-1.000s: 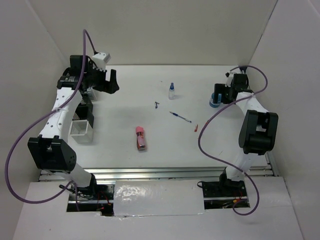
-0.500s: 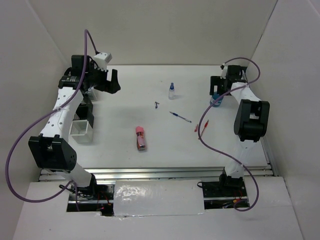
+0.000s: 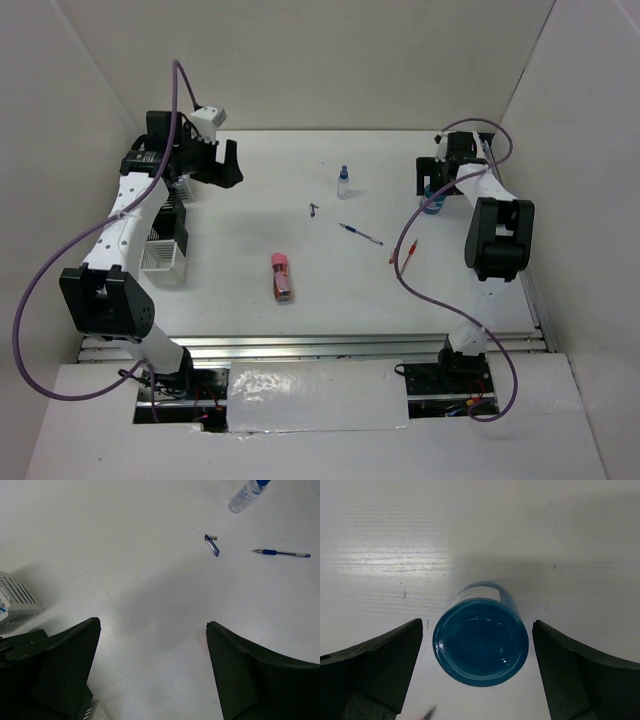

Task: Sort the stationery into containers
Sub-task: Pick up the stationery from the center of the board.

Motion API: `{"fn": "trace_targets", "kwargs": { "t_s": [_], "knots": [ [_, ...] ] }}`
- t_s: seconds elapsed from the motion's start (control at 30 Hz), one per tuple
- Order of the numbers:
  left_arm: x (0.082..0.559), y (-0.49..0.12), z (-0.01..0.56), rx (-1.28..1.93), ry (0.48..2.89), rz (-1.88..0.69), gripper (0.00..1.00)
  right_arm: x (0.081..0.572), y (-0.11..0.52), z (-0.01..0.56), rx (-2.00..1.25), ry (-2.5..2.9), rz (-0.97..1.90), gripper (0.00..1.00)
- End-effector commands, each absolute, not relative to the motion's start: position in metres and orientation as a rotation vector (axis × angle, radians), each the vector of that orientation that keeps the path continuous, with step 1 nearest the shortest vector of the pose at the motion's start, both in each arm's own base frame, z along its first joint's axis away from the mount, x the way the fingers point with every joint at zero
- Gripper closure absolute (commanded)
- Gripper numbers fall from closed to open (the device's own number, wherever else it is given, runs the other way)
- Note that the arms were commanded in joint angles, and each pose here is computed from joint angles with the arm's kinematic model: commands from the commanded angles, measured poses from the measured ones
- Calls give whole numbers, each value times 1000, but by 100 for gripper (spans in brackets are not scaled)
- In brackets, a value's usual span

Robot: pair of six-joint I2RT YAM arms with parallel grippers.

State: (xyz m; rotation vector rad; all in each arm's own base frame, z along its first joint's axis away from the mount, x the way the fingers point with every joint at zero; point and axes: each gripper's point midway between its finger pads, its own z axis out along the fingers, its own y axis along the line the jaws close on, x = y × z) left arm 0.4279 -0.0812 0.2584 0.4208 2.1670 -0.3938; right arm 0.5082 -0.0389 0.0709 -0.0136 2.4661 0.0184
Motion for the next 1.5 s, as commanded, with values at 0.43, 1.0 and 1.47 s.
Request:
{"fn": "trace_targets", "kwargs": {
  "t_s": [0.43,1.0,1.47],
  "knots": [
    [425,-96,255,456,2145,-469,1,512,-53,75,-4,2485,-20,35],
    [365,-157,294,580,1831,-786,1,431,66,219,-135,2296,932,98],
    [292,-249,336,690,1508,-926,1,326,167,301,-339,2019,2021,100]
  ]
}}
